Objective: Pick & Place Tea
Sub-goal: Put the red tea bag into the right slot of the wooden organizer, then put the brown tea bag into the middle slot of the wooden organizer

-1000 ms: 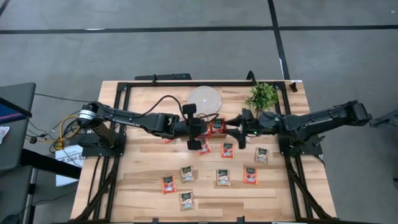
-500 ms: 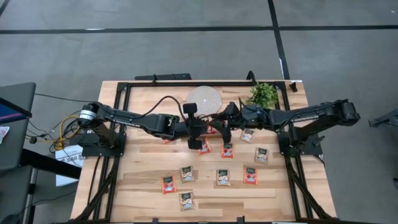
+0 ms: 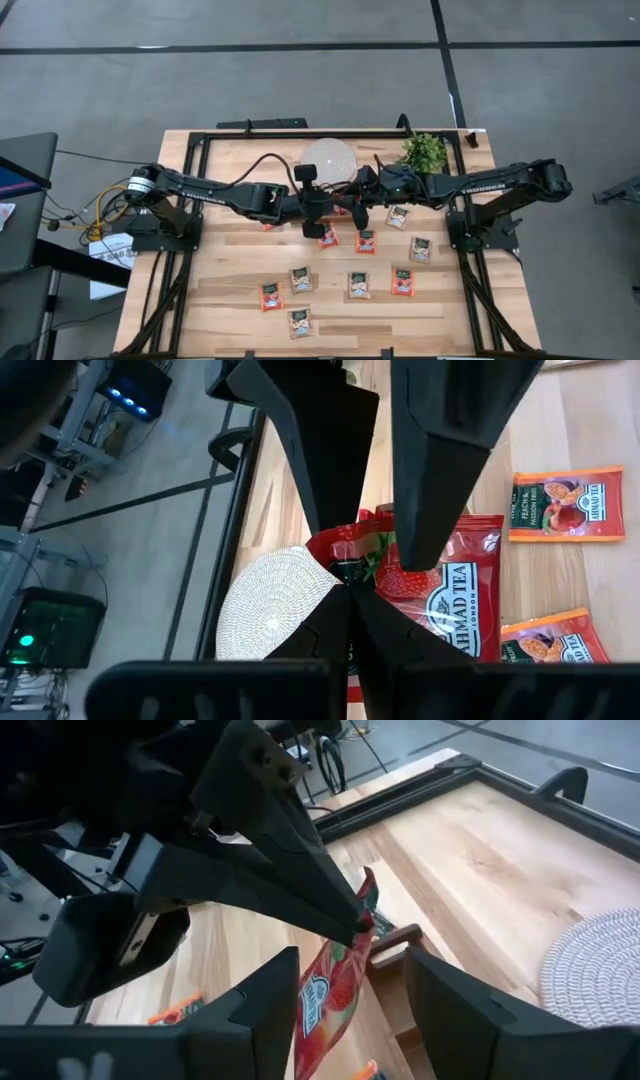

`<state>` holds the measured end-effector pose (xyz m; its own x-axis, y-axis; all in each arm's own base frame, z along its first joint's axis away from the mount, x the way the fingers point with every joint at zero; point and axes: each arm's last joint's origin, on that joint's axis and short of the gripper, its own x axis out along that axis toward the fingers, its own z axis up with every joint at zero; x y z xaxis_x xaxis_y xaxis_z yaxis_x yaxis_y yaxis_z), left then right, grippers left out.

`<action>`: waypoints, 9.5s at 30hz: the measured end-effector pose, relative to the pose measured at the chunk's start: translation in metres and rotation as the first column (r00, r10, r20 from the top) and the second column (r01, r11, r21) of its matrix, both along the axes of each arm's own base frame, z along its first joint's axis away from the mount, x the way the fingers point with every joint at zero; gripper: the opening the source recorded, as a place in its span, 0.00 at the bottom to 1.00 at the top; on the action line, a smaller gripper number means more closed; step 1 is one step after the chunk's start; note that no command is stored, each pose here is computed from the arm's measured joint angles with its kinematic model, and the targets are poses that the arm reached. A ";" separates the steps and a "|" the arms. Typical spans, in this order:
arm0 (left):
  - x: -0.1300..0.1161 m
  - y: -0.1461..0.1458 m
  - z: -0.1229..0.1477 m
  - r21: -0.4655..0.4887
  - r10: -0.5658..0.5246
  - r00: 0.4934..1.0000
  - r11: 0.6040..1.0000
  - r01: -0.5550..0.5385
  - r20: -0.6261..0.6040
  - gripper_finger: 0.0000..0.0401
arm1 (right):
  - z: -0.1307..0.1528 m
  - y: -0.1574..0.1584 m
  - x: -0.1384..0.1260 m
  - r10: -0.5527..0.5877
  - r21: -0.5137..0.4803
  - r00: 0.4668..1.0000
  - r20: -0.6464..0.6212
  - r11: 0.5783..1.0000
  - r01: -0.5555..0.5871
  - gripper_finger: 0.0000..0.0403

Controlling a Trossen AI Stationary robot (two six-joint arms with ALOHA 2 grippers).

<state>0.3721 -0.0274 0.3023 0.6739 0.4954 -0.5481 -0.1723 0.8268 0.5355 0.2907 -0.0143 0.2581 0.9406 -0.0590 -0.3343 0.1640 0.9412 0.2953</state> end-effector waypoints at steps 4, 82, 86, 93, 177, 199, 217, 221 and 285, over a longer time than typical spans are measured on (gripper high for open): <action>0.000 0.000 0.000 -0.001 0.000 1.000 1.000 0.000 0.004 0.00 | 0.001 0.000 -0.001 0.001 0.000 1.000 0.005 1.000 -0.001 0.36; -0.077 -0.011 -0.062 -0.092 0.553 0.753 0.781 -0.618 -0.357 0.38 | -0.096 0.000 -0.054 -0.353 -0.047 0.936 -0.004 0.935 0.353 0.00; -0.077 -0.014 -0.062 -0.108 0.565 0.750 0.770 -0.629 -0.343 0.38 | -0.097 0.000 -0.053 -0.362 -0.042 0.932 -0.002 0.931 0.361 0.00; -0.078 -0.020 -0.062 -0.117 0.558 0.759 0.775 -0.621 -0.334 0.38 | -0.109 0.007 -0.045 -0.351 -0.030 0.936 0.001 0.936 0.351 0.00; -0.107 -0.018 -0.104 -0.111 0.536 0.733 0.771 -0.627 -0.419 0.38 | -0.083 0.056 -0.175 0.162 0.275 0.771 -0.616 0.961 0.018 0.23; -0.108 -0.018 -0.092 -0.206 0.525 0.778 0.767 -0.608 -0.345 0.38 | -0.102 0.052 -0.171 0.032 0.113 0.455 -0.890 0.982 0.152 0.23; -0.108 -0.018 -0.092 -0.197 0.510 0.785 0.779 -0.595 -0.352 0.38 | -0.129 0.051 -0.148 0.039 0.081 0.333 -0.942 0.991 0.111 0.22; -0.108 -0.018 -0.092 -0.197 0.509 0.785 0.780 -0.594 -0.353 0.38 | -0.128 0.051 -0.148 0.056 0.099 0.342 -0.938 0.989 0.112 0.17; -0.214 0.007 -0.059 -0.387 0.504 0.844 0.753 -0.533 -0.182 0.38 | -0.037 0.057 0.126 -0.580 -0.821 0.681 -0.448 0.569 -0.055 0.00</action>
